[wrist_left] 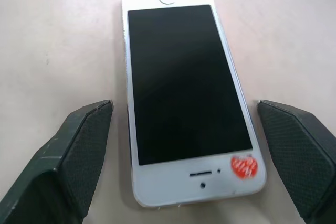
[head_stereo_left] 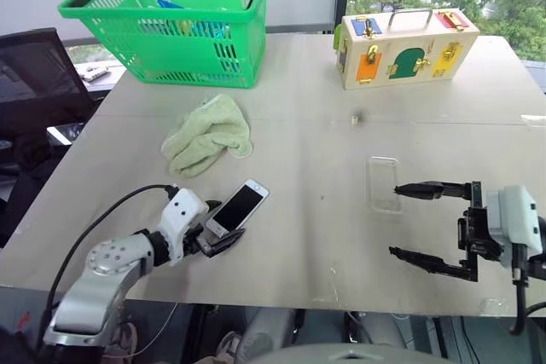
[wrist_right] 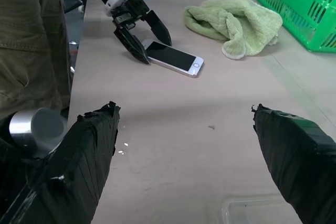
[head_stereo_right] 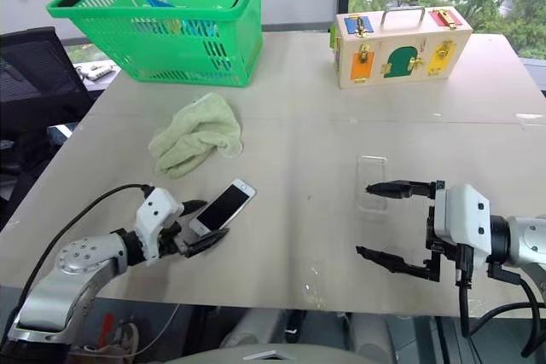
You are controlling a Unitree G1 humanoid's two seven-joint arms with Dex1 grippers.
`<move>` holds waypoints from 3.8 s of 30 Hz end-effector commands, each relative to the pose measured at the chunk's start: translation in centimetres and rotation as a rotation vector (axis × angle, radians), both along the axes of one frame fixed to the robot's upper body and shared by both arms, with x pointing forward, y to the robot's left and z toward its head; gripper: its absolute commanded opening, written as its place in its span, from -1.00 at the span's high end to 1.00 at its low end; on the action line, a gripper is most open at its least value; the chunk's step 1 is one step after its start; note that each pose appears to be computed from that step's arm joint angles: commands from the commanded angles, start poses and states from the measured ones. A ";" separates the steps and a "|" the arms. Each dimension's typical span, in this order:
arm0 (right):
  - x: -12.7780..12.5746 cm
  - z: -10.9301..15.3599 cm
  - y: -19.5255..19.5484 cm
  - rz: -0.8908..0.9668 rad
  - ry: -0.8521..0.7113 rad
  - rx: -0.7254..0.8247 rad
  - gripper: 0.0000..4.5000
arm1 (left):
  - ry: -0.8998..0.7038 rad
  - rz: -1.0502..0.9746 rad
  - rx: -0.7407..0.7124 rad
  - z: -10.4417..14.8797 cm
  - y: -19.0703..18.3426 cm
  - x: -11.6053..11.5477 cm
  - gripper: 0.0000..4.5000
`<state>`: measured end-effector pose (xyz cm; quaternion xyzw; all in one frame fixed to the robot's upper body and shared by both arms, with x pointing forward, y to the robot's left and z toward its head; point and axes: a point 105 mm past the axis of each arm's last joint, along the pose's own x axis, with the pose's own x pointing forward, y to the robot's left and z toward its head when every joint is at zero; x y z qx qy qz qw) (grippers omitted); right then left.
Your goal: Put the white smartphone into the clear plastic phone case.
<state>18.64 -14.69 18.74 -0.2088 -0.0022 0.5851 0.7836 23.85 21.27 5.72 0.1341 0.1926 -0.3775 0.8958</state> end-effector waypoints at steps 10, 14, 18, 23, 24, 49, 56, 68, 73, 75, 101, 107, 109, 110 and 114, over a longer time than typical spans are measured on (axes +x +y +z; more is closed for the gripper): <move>-0.4 0.5 0.6 0.014 -0.025 -0.009 -1.00 | 0.137 -0.070 0.082 -4.6 1.0 -3.2 -0.27; -0.3 0.6 0.7 0.006 -0.030 -0.007 -1.00 | 0.052 -0.106 -0.003 -1.9 -0.4 -2.6 -0.27; -0.1 0.7 0.7 -0.020 -0.039 0.007 -1.00 | -0.011 -0.193 -0.093 1.7 -1.9 -1.7 -0.27; 0.5 0.7 0.1 -0.136 -0.025 0.042 -1.00 | 0.008 -0.418 -0.095 4.7 -4.9 -0.1 -0.27; 0.6 0.6 0.0 -0.160 -0.015 0.044 -1.00 | 0.006 -0.450 -0.093 5.0 -5.6 0.4 -0.27; -1.6 0.3 -2.0 -0.517 0.023 0.032 -1.00 | 0.079 -0.824 0.045 3.5 -20.2 5.5 -0.27; -2.2 0.1 -2.5 -0.545 0.044 0.020 -1.00 | -0.047 -0.769 0.026 5.4 -22.3 8.6 -0.27; -5.7 -2.6 -6.5 -0.725 0.210 -0.126 -1.00 | -0.081 -0.894 0.028 3.8 -25.4 7.0 -0.80; -5.8 -2.7 -7.2 -0.775 0.200 -0.079 -1.00 | -0.118 -0.867 -0.048 5.6 -24.7 8.0 -0.97; -5.4 -2.2 -6.9 -0.779 0.177 -0.021 -1.00 | -0.122 -0.847 -0.077 6.5 -24.2 8.9 -0.97; 2.5 4.5 -8.3 -0.442 0.176 0.000 -1.00 | -0.336 -0.948 0.451 9.8 -25.5 14.4 -0.97; 0.7 3.8 -6.7 -0.526 0.098 0.074 -1.00 | -0.342 -0.891 0.525 8.5 -27.9 14.4 -0.74; 0.1 3.4 -6.4 -0.555 0.100 0.088 -1.00 | -0.311 -0.910 0.581 7.3 -27.9 14.1 -0.42; -0.1 3.3 -6.2 -0.564 0.098 0.096 -1.00 | -0.306 -0.916 0.590 6.9 -28.0 13.9 -0.27; -0.5 2.9 -5.5 -0.593 0.097 0.120 -1.00 | -0.221 -0.921 0.553 5.9 -28.2 13.2 0.65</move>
